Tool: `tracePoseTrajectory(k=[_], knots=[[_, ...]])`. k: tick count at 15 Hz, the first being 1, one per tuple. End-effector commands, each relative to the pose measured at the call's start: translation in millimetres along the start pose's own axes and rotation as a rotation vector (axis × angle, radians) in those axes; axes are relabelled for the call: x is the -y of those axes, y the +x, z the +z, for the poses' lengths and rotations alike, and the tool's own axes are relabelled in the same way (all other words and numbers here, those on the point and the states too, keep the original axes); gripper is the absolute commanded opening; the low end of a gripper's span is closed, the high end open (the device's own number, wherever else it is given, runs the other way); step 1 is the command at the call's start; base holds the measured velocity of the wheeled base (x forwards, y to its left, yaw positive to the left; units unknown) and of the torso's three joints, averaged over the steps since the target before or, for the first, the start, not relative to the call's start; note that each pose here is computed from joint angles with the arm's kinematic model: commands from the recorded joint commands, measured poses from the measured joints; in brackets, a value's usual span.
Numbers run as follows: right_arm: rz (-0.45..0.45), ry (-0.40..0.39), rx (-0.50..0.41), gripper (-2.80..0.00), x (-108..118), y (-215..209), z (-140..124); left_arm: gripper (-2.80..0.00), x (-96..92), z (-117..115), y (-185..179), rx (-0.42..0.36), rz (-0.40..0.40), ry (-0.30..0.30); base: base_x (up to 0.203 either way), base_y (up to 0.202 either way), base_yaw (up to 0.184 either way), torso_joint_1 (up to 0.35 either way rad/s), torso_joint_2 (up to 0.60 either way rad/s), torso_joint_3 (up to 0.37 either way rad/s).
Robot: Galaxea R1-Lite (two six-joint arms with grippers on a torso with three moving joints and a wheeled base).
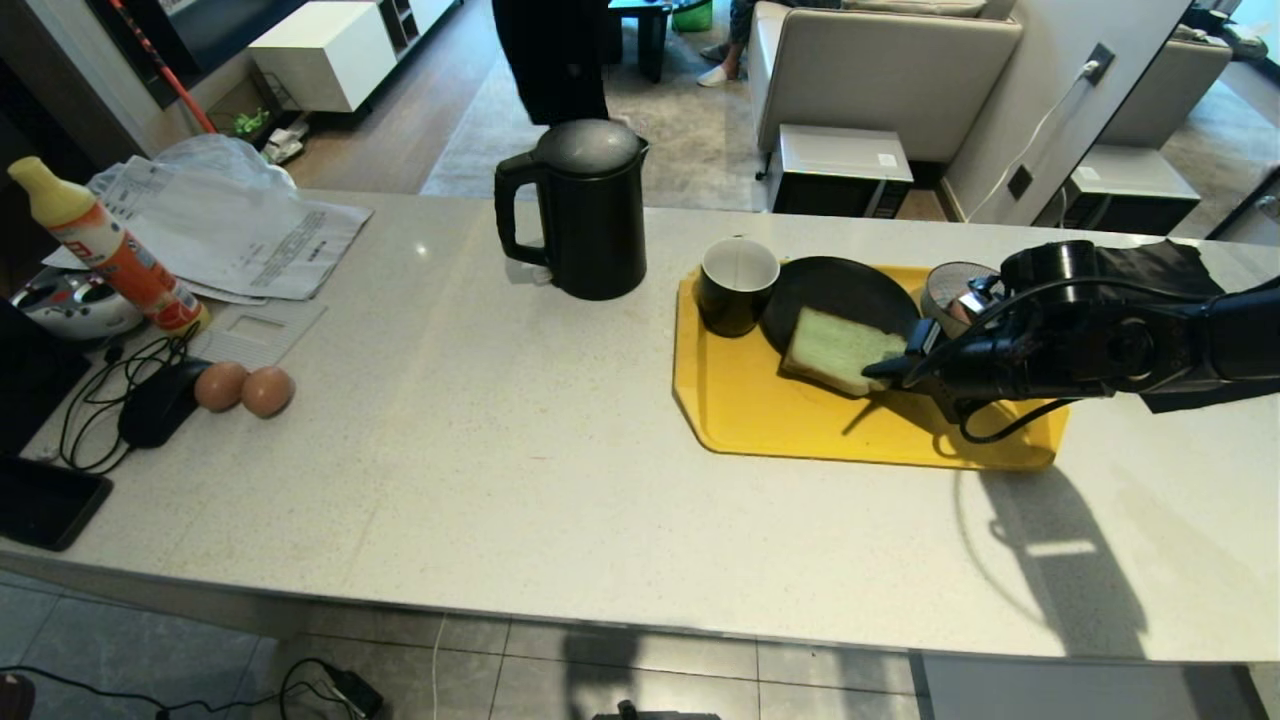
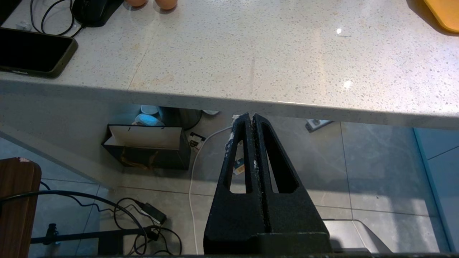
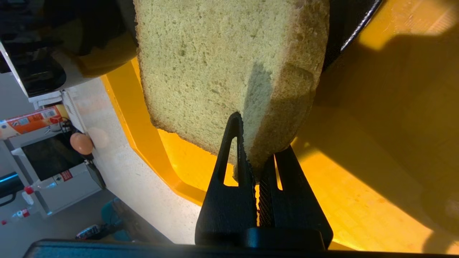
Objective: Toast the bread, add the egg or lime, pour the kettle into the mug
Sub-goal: Pick up the bread slice, then put the bread slices in the toaster
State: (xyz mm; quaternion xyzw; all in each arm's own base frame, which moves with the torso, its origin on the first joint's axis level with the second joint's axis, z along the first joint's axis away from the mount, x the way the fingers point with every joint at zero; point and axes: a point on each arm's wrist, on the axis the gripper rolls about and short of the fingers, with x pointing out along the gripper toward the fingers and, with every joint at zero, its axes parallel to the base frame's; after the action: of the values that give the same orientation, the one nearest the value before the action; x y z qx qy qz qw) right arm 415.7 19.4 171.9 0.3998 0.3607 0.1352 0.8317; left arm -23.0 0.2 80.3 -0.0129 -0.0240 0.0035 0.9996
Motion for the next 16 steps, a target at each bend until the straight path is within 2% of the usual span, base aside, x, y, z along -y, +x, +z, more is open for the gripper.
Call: tracePoseTrajectory(k=[1,5,7,11,14,16], knots=[[0.045,-0.004,-0.006,-2.80,-5.9,-9.7,3.2,-2.80,-0.1,-4.7,1.0,-0.016,0.002,0.000,0.000,0.000,0.000,0.000,0.00,0.000],[0.125,-0.029,-0.014,-2.80,-22.8,-30.1,5.0,-2.80,-0.1,-4.7,1.0,-0.016,0.002,0.000,0.000,0.000,0.000,0.000,0.00,0.000],[0.194,-0.046,-0.041,-2.80,-34.2,-43.7,4.2,-2.80,-0.1,-4.7,1.0,-0.016,0.002,0.000,0.000,0.000,0.000,0.000,0.00,0.000],[0.247,-0.066,-0.050,-2.80,-52.1,-67.5,1.1,-2.80,-0.1,-4.7,1.0,-0.016,0.002,0.000,0.000,0.000,0.000,0.000,0.00,0.000],[0.301,-0.129,0.003,-2.80,-78.7,-98.4,2.8,-2.80,-0.1,-4.7,1.0,-0.016,0.001,0.000,0.000,0.000,0.000,0.000,0.00,0.000],[0.328,-0.210,0.043,-2.80,-100.5,-123.1,5.1,-2.80,-0.1,-4.7,1.0,-0.016,0.001,0.000,0.000,0.000,0.000,0.000,0.00,0.000]])
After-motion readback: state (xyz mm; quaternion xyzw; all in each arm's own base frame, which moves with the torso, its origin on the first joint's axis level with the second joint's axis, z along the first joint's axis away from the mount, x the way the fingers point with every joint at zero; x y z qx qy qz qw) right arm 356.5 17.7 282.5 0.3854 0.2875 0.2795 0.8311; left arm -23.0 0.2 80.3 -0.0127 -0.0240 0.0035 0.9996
